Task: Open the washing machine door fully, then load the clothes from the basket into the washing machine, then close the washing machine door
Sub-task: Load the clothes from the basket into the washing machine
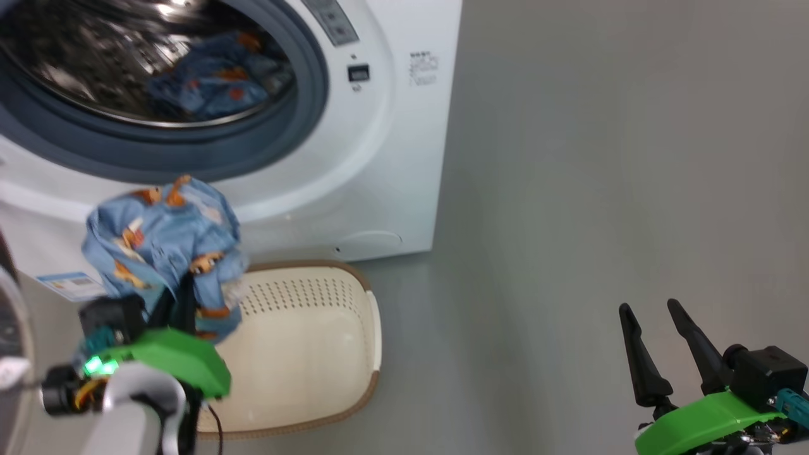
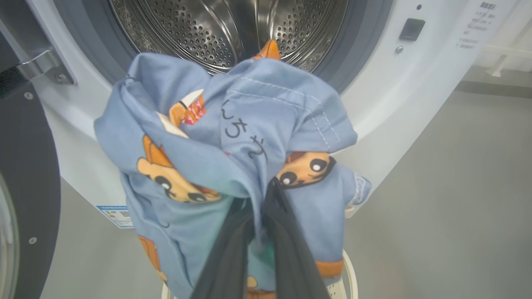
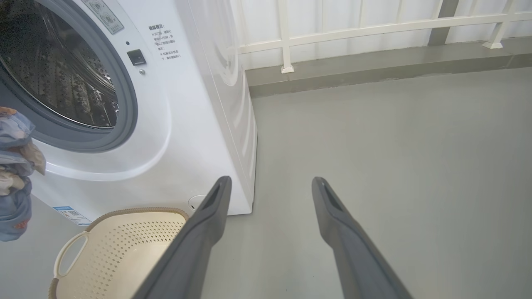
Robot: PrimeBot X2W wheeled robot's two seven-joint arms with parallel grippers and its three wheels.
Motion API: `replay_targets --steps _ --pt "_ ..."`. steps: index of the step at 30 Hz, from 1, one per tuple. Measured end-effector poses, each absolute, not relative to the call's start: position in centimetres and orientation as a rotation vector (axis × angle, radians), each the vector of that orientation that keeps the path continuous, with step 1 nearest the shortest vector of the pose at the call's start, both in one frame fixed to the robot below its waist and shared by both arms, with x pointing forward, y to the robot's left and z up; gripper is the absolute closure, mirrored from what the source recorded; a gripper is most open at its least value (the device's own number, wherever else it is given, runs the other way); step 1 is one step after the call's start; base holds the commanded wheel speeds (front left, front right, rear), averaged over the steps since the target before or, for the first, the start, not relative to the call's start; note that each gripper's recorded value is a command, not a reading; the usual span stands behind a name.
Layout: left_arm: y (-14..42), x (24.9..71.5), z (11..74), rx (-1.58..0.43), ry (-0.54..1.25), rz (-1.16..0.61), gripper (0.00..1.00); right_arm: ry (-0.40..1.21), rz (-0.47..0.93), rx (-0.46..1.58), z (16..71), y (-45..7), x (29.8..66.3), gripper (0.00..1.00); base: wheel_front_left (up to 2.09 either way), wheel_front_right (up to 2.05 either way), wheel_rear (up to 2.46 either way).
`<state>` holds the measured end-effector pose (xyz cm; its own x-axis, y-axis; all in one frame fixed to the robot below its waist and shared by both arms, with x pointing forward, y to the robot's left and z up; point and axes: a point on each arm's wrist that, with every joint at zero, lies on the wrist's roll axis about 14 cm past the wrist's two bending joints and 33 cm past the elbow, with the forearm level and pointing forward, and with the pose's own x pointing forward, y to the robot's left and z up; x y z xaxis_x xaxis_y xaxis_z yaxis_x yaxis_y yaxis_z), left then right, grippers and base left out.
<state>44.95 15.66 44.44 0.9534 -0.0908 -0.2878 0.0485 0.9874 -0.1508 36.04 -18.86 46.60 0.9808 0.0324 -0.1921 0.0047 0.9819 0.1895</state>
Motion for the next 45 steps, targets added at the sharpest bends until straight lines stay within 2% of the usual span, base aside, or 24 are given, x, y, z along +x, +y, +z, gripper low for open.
replay_targets --steps 12,20,33,45 --pt "15.4 54.2 41.3 -0.13 0.472 -0.105 1.0 0.248 -0.076 0.223 43.0 -21.0 36.7 0.0 0.0 0.0 0.0" --pt "16.1 60.6 41.1 -0.114 0.496 -0.087 1.0 0.278 -0.143 0.25 40.8 -22.5 36.6 0.0 0.0 0.0 0.0" --pt "16.0 71.8 44.4 -0.098 0.337 -0.096 1.0 0.342 -0.191 0.274 36.2 -23.3 38.5 0.0 0.0 0.0 0.0" --pt "16.6 78.2 45.7 -0.084 0.098 -0.072 1.0 0.427 -0.238 0.294 31.9 -24.1 38.8 0.0 0.0 0.0 0.0"
